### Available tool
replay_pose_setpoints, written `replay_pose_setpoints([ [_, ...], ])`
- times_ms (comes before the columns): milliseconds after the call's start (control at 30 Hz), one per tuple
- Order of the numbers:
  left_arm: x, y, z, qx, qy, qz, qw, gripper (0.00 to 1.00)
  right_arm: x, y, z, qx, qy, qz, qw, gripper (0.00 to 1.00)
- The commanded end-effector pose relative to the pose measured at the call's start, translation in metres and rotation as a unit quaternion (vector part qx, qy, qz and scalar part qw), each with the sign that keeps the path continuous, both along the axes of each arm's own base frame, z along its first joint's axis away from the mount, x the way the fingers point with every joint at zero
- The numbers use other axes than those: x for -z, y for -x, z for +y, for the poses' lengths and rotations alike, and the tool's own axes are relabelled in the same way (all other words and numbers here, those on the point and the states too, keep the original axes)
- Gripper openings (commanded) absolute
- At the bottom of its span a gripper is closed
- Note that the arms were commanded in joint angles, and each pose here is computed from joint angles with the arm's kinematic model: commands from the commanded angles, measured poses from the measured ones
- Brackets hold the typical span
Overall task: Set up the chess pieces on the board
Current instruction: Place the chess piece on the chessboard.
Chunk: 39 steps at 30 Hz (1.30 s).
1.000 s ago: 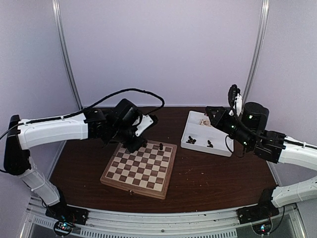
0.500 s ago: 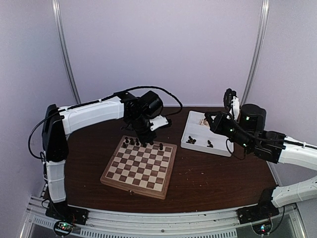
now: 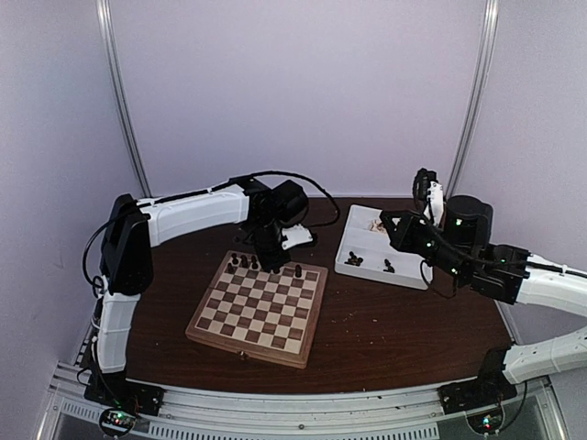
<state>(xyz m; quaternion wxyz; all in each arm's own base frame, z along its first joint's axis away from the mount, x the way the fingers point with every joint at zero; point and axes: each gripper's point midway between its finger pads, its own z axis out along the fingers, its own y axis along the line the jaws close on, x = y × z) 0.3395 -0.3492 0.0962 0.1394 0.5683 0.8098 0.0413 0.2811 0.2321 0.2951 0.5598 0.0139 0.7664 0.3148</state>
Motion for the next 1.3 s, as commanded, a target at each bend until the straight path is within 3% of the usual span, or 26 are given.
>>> replay_pose_setpoints([
  [0,-0.003,-0.017,-0.002,0.014,-0.010,-0.030,0.999,0.00,-0.004,0.002,-0.006,0.002,0.003,-0.010,1.000,0.00],
  [267,0.008,-0.030,0.003,0.020,-0.042,-0.057,0.997,0.00,-0.005,0.003,-0.008,0.003,0.004,-0.012,1.000,0.00],
  [933,0.022,-0.035,-0.004,0.015,-0.032,-0.057,0.998,0.00,-0.003,0.005,-0.012,0.007,0.003,-0.012,1.000,0.00],
  [1267,0.025,-0.032,-0.006,0.009,-0.025,-0.049,0.998,0.09,-0.003,0.005,-0.012,0.006,0.003,-0.013,1.000,0.00],
])
